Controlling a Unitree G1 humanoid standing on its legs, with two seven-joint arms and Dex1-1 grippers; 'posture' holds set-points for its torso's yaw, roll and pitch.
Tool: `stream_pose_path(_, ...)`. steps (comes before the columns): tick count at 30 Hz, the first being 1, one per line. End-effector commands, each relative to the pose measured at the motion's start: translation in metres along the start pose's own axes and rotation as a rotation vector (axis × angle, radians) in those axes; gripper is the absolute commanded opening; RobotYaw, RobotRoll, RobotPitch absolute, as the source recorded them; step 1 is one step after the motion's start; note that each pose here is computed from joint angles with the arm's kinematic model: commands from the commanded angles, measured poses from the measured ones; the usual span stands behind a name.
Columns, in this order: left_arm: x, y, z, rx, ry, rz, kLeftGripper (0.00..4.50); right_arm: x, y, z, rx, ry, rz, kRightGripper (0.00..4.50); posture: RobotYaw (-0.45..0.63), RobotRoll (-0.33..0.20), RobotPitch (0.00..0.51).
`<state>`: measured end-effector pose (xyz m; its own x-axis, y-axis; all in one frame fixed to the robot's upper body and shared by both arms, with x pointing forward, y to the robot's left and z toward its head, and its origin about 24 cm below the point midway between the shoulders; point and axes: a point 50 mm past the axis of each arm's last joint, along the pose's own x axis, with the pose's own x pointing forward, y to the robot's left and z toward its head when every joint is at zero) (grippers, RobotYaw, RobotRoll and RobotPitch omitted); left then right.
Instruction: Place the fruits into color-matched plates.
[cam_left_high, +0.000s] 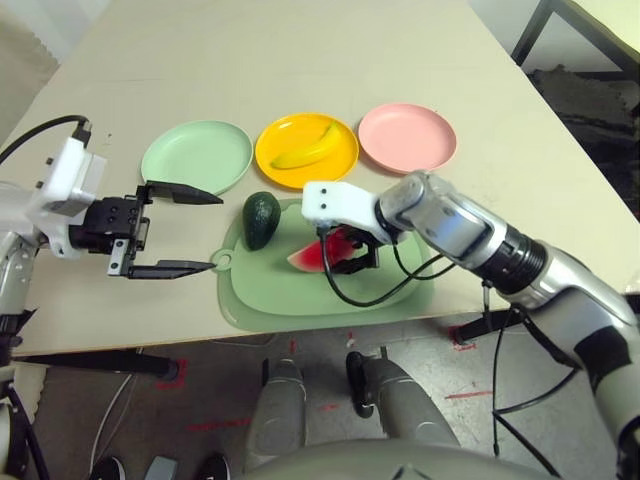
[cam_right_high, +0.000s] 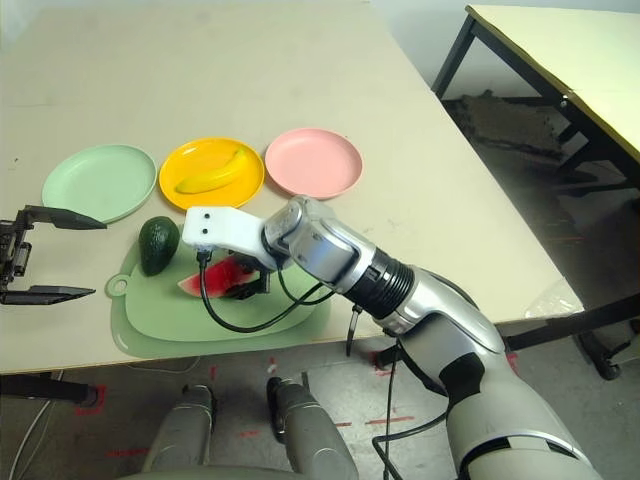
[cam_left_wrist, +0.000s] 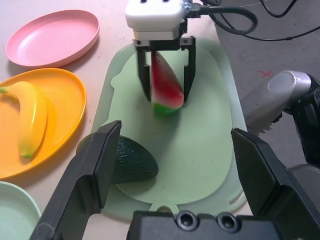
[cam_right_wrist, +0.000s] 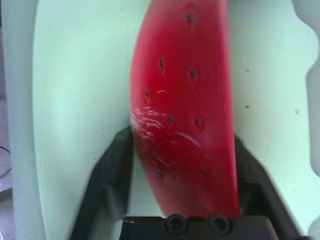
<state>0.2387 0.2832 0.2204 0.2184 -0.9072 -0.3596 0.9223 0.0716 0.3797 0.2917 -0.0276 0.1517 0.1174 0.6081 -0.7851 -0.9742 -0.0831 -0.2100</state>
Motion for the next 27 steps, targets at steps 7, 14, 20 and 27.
stream_pose_path(7,-0.002,0.002,0.006,0.024,0.005,0.008,4.50,0.002,-0.001,-0.003,-0.011,0.004,-0.008,2.29,0.09,0.000,0.212)
stream_pose_path(14,0.001,0.004,0.007,0.031,-0.012,-0.003,4.50,-0.012,-0.015,0.005,-0.018,-0.017,-0.046,2.29,0.08,0.000,0.203)
stream_pose_path(20,0.000,0.009,0.010,0.033,-0.031,0.024,4.50,-0.033,-0.031,0.017,-0.017,-0.052,-0.088,2.29,0.08,0.000,0.200)
stream_pose_path(27,0.000,0.018,0.008,0.035,-0.001,0.145,4.50,-0.079,-0.093,0.007,0.009,-0.026,-0.360,2.29,0.08,0.000,0.194)
